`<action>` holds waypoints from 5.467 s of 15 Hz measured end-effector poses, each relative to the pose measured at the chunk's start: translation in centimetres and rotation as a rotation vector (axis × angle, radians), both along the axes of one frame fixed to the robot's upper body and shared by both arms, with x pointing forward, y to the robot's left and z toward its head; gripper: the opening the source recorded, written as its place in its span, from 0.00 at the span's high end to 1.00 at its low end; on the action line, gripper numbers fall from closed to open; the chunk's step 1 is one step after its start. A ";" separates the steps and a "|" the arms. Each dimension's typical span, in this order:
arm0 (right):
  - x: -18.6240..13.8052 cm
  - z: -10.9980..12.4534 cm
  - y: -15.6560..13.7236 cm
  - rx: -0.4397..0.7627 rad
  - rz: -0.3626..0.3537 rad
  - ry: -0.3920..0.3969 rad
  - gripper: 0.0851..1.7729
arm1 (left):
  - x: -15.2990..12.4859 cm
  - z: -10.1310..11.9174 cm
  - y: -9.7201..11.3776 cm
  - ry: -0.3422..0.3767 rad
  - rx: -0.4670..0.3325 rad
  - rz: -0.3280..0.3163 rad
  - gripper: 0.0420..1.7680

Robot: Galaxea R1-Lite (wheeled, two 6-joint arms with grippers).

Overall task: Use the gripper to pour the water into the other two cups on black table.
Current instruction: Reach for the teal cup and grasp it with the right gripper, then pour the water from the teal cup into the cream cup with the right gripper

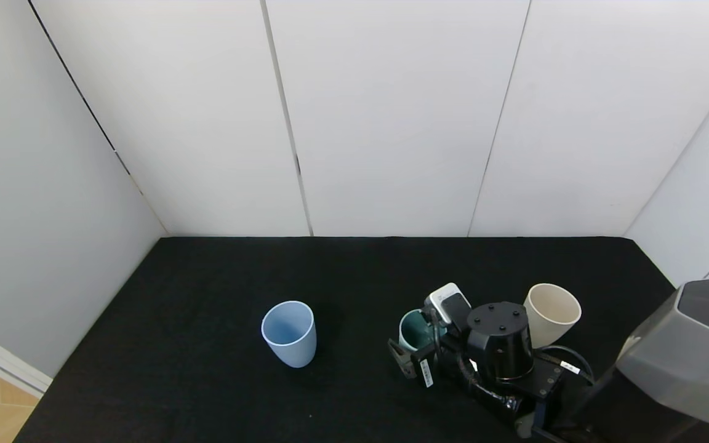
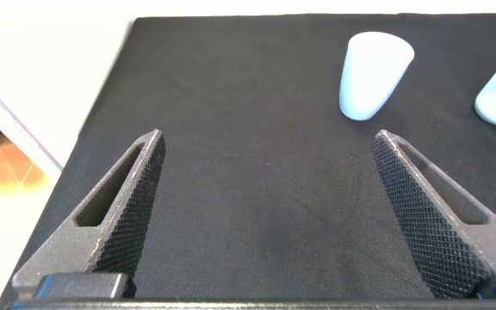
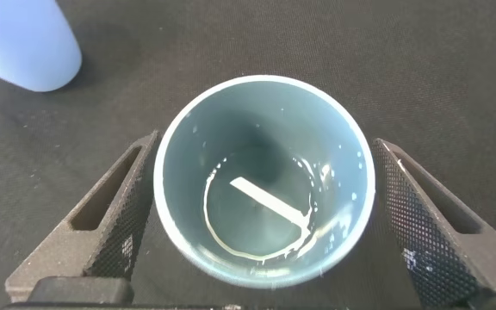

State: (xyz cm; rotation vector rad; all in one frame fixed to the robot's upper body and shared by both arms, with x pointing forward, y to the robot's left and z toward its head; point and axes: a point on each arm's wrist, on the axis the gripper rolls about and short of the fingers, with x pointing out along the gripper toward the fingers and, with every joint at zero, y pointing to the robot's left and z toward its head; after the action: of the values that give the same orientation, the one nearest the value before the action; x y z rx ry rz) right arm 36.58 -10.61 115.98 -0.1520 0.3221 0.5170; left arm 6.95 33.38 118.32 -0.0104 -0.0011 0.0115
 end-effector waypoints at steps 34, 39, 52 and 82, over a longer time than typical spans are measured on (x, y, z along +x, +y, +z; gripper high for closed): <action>0.6 3.4 -0.4 0.046 -0.024 -0.046 0.32 | 0.0 0.0 0.0 0.000 0.000 0.000 0.03; 0.4 9.0 -3.0 0.062 -0.076 -0.079 0.32 | 0.0 0.0 0.0 0.000 0.000 0.000 0.03; -2.4 16.2 -15.8 -0.141 -0.327 -0.163 0.32 | 0.0 0.0 0.0 0.000 0.000 0.000 0.03; 0.8 12.4 -23.1 -1.148 -0.083 -0.155 0.32 | 0.0 0.0 0.0 0.000 0.000 0.000 0.03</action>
State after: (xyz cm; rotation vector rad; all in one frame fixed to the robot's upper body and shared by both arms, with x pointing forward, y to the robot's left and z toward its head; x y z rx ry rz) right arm 37.42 -33.71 128.36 -1.2780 0.4408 0.1815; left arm 6.95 33.38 118.31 -0.0104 -0.0011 0.0115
